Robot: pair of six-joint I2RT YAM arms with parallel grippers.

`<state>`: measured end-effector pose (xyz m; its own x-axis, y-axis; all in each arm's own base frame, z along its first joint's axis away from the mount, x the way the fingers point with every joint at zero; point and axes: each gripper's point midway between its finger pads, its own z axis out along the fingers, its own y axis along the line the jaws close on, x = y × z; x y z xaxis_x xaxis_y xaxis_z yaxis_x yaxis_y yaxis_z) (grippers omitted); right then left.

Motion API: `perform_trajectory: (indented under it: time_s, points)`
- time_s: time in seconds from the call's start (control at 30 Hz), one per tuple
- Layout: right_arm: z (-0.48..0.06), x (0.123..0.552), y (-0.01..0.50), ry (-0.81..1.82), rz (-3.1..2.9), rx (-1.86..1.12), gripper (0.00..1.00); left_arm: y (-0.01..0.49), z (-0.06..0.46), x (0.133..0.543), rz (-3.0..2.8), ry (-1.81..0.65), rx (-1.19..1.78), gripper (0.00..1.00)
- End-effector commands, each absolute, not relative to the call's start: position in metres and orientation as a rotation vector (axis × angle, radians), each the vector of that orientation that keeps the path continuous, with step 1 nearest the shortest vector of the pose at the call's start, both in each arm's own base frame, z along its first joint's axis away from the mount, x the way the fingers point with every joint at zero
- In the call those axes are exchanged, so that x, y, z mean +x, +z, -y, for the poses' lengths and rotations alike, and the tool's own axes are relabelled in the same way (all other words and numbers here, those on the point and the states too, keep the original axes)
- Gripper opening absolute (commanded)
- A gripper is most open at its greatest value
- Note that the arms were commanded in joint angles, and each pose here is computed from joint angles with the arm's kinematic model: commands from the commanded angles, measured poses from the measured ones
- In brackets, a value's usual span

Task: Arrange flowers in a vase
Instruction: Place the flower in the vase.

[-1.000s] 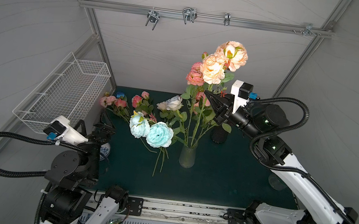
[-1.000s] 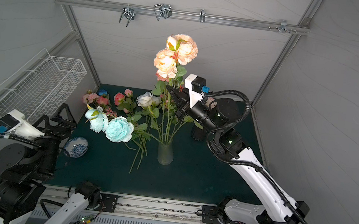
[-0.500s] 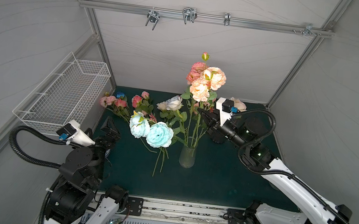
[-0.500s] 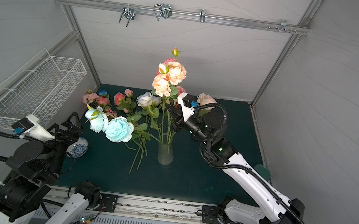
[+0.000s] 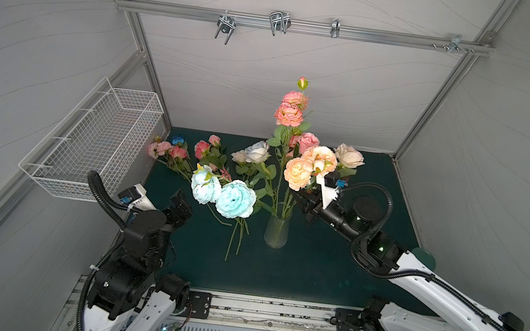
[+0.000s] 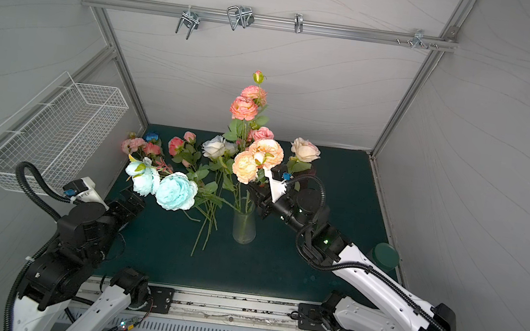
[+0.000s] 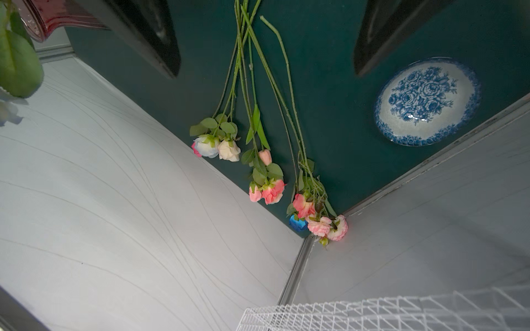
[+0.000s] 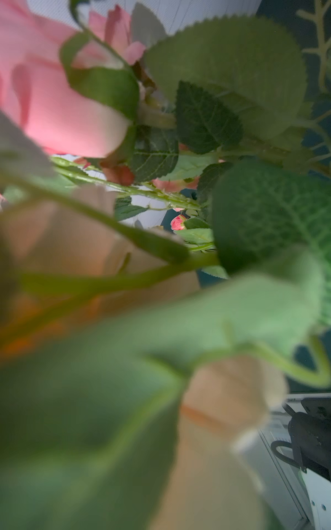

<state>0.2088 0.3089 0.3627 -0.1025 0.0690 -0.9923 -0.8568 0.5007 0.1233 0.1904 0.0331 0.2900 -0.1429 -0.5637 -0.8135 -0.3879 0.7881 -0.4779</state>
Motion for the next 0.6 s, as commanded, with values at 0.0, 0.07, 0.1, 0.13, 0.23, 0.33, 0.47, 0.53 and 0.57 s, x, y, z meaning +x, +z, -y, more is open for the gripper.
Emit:
perform_trajectory:
  time_s: [0.0, 0.07, 0.1, 0.13, 0.23, 0.33, 0.47, 0.53, 0.57]
  points:
    - [-0.304, 0.205, 0.364, 0.903, -1.478, -0.703, 0.27, 0.287, -0.030, 0.193, -1.766, -0.221, -0.779, 0.96]
    - [-0.302, 0.203, 0.360, 0.905, -1.489, -0.703, 0.38, 0.282, -0.028, 0.195, -1.788, -0.221, -0.790, 0.96]
    - [-0.301, 0.202, 0.360, 0.906, -1.488, -0.698, 0.44, 0.280, -0.027, 0.196, -1.795, -0.227, -0.795, 0.95]
    - [-0.299, 0.201, 0.360, 0.909, -1.491, -0.695, 0.50, 0.278, -0.026, 0.197, -1.805, -0.227, -0.798, 0.95]
    - [-0.293, 0.196, 0.364, 0.914, -1.489, -0.684, 0.61, 0.275, -0.024, 0.199, -1.815, -0.236, -0.804, 0.95]
    - [-0.285, 0.192, 0.367, 0.917, -1.500, -0.665, 0.68, 0.273, -0.024, 0.201, -1.820, -0.231, -0.813, 0.96]
    - [-0.275, 0.184, 0.369, 0.944, -1.514, -0.644, 0.80, 0.267, -0.021, 0.205, -1.843, -0.235, -0.822, 0.96]
    - [-0.270, 0.181, 0.370, 0.953, -1.525, -0.637, 0.80, 0.264, -0.020, 0.207, -1.852, -0.242, -0.829, 0.96]
    - [-0.269, 0.180, 0.369, 0.955, -1.533, -0.635, 0.81, 0.263, -0.018, 0.208, -1.857, -0.246, -0.827, 0.96]
